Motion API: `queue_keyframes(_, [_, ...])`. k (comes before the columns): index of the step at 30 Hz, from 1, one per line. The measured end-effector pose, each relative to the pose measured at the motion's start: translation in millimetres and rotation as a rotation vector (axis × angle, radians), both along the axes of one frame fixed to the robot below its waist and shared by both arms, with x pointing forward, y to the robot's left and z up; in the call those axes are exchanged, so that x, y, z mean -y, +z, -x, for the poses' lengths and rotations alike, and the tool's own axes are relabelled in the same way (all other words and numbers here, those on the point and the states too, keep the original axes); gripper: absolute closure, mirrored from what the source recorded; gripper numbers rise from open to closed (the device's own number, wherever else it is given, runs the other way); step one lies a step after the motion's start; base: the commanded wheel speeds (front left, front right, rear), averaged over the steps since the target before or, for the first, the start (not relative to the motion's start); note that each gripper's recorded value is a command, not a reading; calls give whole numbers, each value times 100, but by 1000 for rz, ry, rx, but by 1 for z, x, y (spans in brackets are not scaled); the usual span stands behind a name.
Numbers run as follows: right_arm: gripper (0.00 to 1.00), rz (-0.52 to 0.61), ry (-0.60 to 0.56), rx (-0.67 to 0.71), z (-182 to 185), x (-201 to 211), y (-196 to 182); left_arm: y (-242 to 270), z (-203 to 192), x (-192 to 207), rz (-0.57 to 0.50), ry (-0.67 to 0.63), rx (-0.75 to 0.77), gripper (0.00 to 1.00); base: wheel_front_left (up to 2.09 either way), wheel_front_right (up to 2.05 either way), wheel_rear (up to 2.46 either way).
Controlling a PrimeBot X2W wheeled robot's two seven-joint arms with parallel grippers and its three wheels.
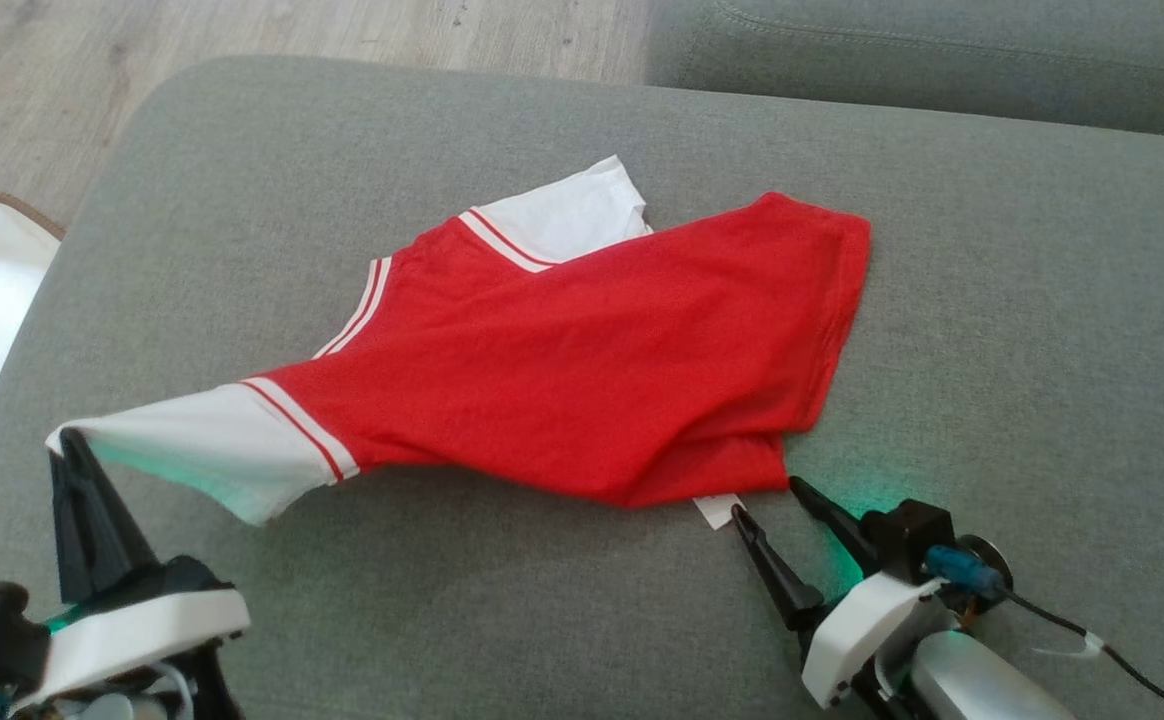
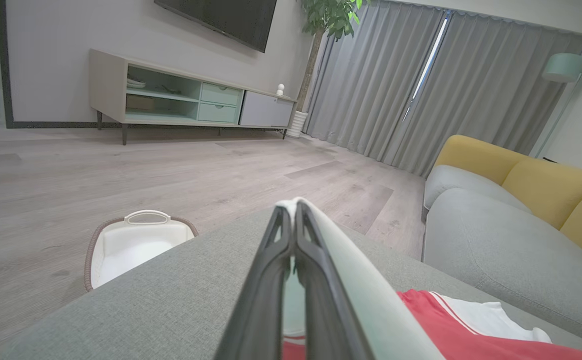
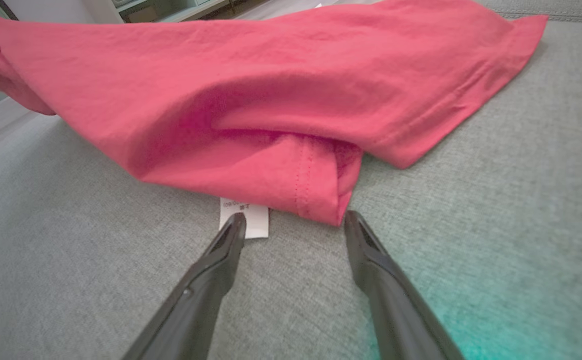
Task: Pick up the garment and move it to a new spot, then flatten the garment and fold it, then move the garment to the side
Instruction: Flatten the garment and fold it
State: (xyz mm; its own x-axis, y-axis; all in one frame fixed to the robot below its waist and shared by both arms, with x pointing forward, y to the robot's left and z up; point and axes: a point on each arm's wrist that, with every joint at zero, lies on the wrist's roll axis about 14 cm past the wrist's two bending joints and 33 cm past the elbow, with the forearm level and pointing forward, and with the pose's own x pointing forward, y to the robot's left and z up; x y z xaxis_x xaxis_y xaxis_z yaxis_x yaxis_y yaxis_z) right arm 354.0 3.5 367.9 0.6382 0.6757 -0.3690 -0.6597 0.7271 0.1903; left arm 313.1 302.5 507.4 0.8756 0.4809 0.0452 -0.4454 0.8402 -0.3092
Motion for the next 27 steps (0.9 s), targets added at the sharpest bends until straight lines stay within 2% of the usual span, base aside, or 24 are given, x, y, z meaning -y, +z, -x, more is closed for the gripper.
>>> queue_keyframes(6, [0,8,7,4,-7,-2,-1,1,-5,3,-1,-10,4,100,0,0,0])
queue_keyframes(7, [11,7,6,7,-9,-3,0,2,-7,4,-1,-14,6,100,0,0,0])
queue_keyframes(8, [61,6,4,9,-11,-3,0,2,-8,5,0,-16,6,100,0,0,0])
queue_keyframes(9, [100,11,9,12,-12,-4,0,2,-9,5,0,-16,6,100,0,0,0])
queue_keyframes(17, [100,14,-8,30,-18,0,4,4,-17,12,3,-51,21,100,0,0,0])
queue_keyframes(22, [100,-80,-112,180,-47,18,60,32,-36,31,12,-150,130,100,0,0,0])
queue_keyframes(27, [100,-107,-253,383,-67,76,126,98,-59,61,12,-320,319,100,0,0,0])
